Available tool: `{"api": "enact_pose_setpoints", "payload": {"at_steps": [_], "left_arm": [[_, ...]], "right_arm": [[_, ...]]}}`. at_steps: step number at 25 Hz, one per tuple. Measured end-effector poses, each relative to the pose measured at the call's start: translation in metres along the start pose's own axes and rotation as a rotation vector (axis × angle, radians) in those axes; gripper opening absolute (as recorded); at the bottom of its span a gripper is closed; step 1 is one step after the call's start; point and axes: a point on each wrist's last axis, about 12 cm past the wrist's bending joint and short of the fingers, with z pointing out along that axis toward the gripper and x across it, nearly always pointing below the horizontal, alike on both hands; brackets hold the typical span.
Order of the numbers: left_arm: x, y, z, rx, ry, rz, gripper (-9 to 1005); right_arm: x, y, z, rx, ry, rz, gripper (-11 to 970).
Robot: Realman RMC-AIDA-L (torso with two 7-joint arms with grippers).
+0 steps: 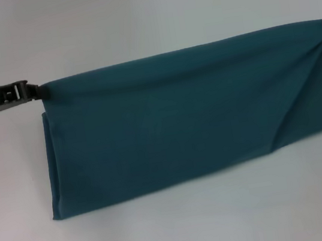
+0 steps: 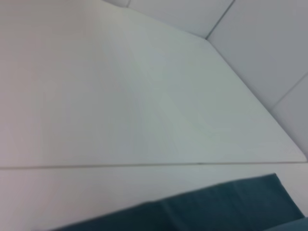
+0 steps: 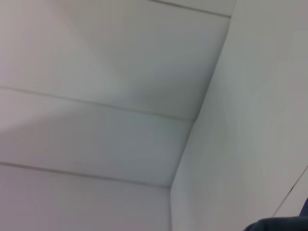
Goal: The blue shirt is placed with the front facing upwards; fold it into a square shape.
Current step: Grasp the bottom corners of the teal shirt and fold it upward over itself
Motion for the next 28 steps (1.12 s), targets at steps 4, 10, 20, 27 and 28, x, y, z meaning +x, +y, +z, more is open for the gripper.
{"api": "enact_pose_setpoints", "payload": {"at_steps": [4,10,20,27,28], "left_arm": [[-0.004,-0.002,0.010,-0.033,-0.017,0.019,99],[-0.002,-0.004,0.023,-0.061,-0.008,0.028,102],[0.014,-0.010,0.056,-0.147,-0.067,0.099,106],[0.028,-0.018,0.077,-0.223,-0.123,0.154,110],[0.027,-0.017,0.076,-0.232,-0.131,0.151,110]], "right_arm": [[-0.002,0.001,0.013,0.021,-0.027,-0.012,93],[-0.002,0.002,0.034,0.071,-0.034,-0.042,93],[0.009,-0.016,0.071,0.208,-0.122,-0.091,94],[0.022,-0.017,0.100,0.261,-0.187,-0.209,247],[0.021,-0.016,0.101,0.262,-0.188,-0.221,285]]}}
